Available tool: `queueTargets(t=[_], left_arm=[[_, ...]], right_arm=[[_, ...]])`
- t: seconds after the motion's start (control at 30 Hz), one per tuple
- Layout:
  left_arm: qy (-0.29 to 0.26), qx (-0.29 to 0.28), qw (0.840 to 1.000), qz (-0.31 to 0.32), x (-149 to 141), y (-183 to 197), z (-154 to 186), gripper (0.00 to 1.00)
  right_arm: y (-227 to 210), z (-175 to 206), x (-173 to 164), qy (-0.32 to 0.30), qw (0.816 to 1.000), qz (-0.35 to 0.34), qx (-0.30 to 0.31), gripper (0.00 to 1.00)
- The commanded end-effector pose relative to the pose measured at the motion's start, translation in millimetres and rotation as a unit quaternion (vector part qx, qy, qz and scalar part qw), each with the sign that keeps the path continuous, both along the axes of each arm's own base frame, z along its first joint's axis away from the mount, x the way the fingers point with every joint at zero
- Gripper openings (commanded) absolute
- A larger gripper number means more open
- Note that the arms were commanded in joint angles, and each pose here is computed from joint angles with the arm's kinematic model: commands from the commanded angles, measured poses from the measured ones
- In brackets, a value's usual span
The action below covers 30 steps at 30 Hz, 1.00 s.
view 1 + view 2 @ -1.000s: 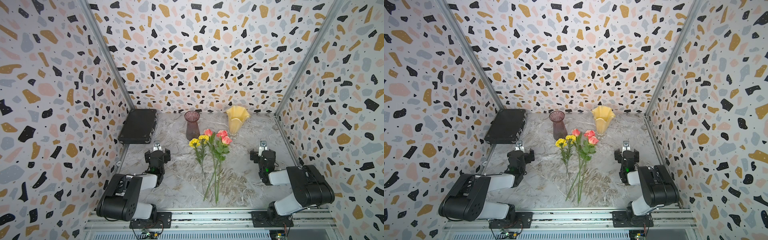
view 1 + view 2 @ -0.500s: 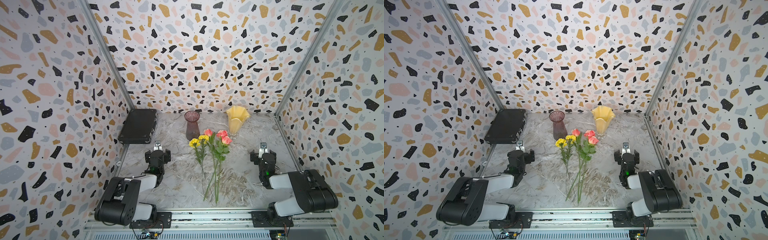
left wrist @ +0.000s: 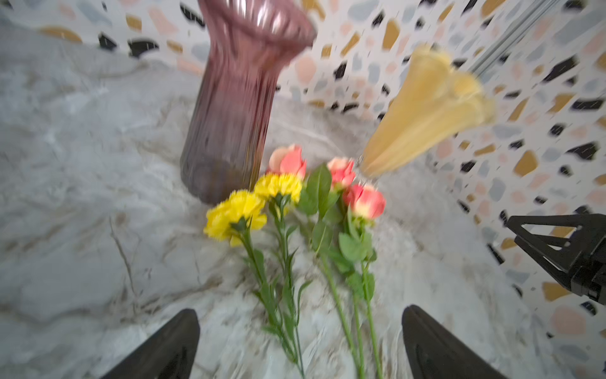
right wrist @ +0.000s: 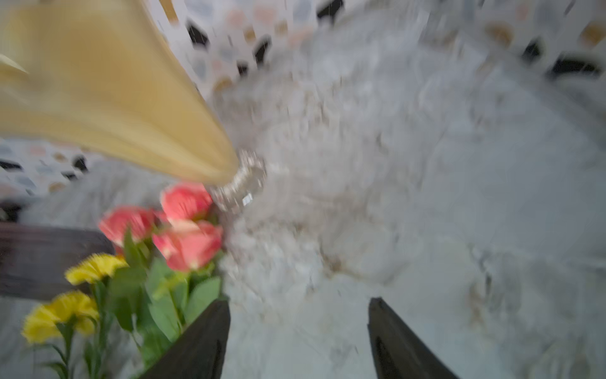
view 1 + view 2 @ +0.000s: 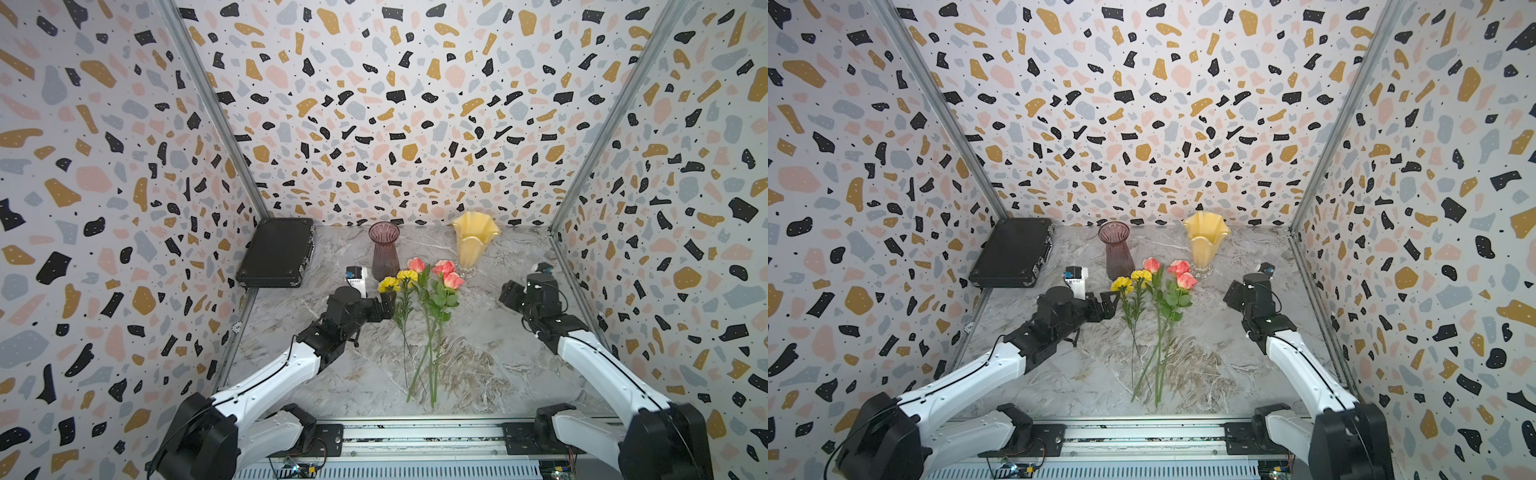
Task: Arrange the flowers in different vases according to their colors
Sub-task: Pick up the flower at the center of the board.
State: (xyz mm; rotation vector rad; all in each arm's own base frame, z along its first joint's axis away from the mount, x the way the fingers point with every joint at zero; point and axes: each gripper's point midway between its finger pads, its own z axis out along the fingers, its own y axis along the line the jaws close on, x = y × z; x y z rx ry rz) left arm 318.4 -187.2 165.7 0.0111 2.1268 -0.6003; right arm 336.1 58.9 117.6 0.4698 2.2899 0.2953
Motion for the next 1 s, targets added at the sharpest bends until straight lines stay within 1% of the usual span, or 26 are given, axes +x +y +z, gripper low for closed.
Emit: queueTargets(t=[0.0, 0.07, 0.1, 0.17, 0.23, 0.27, 0.3, 0.37, 0.43, 0.47, 0.5, 0.6, 0.7, 0.8, 0.87, 0.97], left_arm=[[0.069, 0.038, 0.988, 0.132, -1, 48, -12, 0.99], [0.081, 0.075, 0.978, 0.180, -5, 72, -14, 0.99], [0.088, 0.081, 0.973, 0.198, -7, 80, -16, 0.99], [0.091, 0.079, 0.970, 0.209, -10, 84, -18, 0.99], [0.092, 0.063, 0.967, 0.227, -12, 87, -20, 0.99], [0.095, 0.059, 0.963, 0.244, -14, 93, -24, 1.00], [0.103, 0.039, 0.954, 0.278, -17, 99, -29, 1.00], [0.114, 0.011, 0.938, 0.326, -25, 111, -40, 0.99], [0.105, -0.022, 0.933, 0.343, -26, 114, -45, 1.00], [0.098, -0.042, 0.931, 0.349, -27, 115, -47, 0.99], [0.091, -0.063, 0.927, 0.358, -28, 117, -50, 0.99], [0.068, -0.111, 0.916, 0.379, -32, 124, -56, 0.99], [0.055, -0.123, 0.916, 0.378, -34, 126, -59, 0.99], [0.061, -0.119, 0.924, 0.357, -31, 118, -57, 1.00], [0.073, -0.113, 0.930, 0.343, -28, 110, -59, 0.99], [0.096, -0.106, 0.933, 0.330, -23, 100, -68, 0.99]], right_arm=[[36, -20, -16, 0.036, 0.997, 0.054, 0.044, 0.70], [46, -15, -14, 0.018, 0.997, 0.073, 0.034, 0.71], [51, -11, -14, 0.009, 0.996, 0.084, 0.025, 0.71], [61, -5, -15, -0.006, 0.994, 0.107, 0.005, 0.77], [73, -2, -18, -0.014, 0.992, 0.127, -0.006, 0.79], [84, 3, -15, -0.032, 0.990, 0.139, -0.001, 0.79], [92, 1, -16, -0.035, 0.988, 0.149, 0.003, 0.82], [108, -4, -19, -0.020, 0.987, 0.159, 0.015, 0.81], [124, -11, -24, 0.002, 0.985, 0.170, 0.011, 0.78], [129, -14, -27, 0.011, 0.985, 0.173, -0.004, 0.78], [131, -20, -31, 0.027, 0.984, 0.173, -0.022, 0.78], [138, -31, -36, 0.057, 0.983, 0.168, -0.033, 0.77], [136, -42, -40, 0.083, 0.984, 0.155, -0.038, 0.74], [142, -45, -43, 0.099, 0.981, 0.162, -0.034, 0.65], [150, -47, -46, 0.101, 0.979, 0.173, -0.025, 0.59], [162, -50, -50, 0.110, 0.976, 0.189, -0.020, 0.55]])
